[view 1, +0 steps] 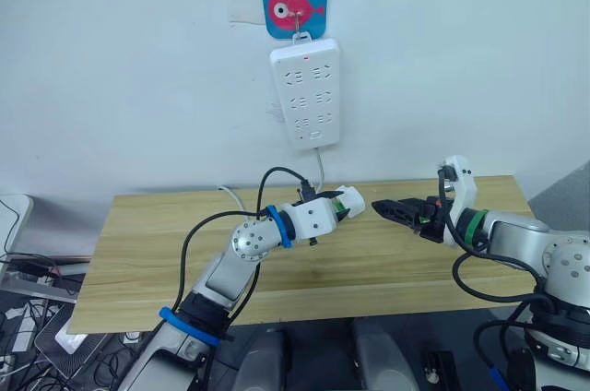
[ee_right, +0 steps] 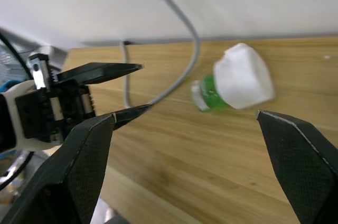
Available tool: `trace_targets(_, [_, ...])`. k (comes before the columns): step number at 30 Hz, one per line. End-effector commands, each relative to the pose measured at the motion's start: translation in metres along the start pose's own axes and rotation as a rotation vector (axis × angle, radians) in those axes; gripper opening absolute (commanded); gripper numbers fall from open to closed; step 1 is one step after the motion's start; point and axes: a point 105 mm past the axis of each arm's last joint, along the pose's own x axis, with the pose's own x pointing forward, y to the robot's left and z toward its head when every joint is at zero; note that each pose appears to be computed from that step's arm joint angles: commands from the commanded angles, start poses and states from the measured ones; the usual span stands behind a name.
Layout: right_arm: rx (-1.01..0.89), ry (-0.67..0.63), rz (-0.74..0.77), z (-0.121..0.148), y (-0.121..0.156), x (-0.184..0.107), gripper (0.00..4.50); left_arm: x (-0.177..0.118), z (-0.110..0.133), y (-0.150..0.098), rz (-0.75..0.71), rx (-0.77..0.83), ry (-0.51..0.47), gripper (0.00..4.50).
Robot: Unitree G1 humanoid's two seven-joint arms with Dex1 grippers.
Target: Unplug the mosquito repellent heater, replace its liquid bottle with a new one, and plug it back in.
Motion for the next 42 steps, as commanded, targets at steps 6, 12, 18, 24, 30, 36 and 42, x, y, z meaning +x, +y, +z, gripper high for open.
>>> trace_targets(6, [-0.070, -0.036, 0.000, 0.006, 0.002, 0.004, 4.50, -0.043, -0.040, 0.017, 0.109, -0.263, 0.157, 2.09])
trace_targets(12, [-0.107, -0.027, 0.018, 0.005, 0.006, 0.007, 4.50, -0.045, -0.042, 0.013, 0.060, -0.319, 0.173, 3.82])
trace_targets(18, [-0.214, 0.001, 0.056, 0.006, 0.010, 0.006, 4.50, -0.015, -0.039, 0.016, -0.023, -0.341, 0.125, 4.49])
trace_targets(24, [-0.251, 0.003, 0.066, 0.005, 0.011, 0.003, 4.50, 0.018, -0.047, 0.009, -0.115, -0.329, 0.140, 4.49])
trace_targets(30, [-0.239, -0.017, 0.048, 0.005, 0.011, 0.000, 4.50, 0.047, -0.052, -0.001, -0.113, -0.323, 0.187, 4.49])
trace_targets(36, [-0.226, -0.027, 0.027, 0.003, 0.009, -0.002, 4.50, 0.056, -0.069, -0.007, -0.075, -0.273, 0.286, 4.49])
trace_targets(42, [-0.211, -0.033, 0.019, 0.002, 0.009, -0.002, 4.50, 0.060, -0.075, -0.005, -0.035, -0.261, 0.319, 4.49])
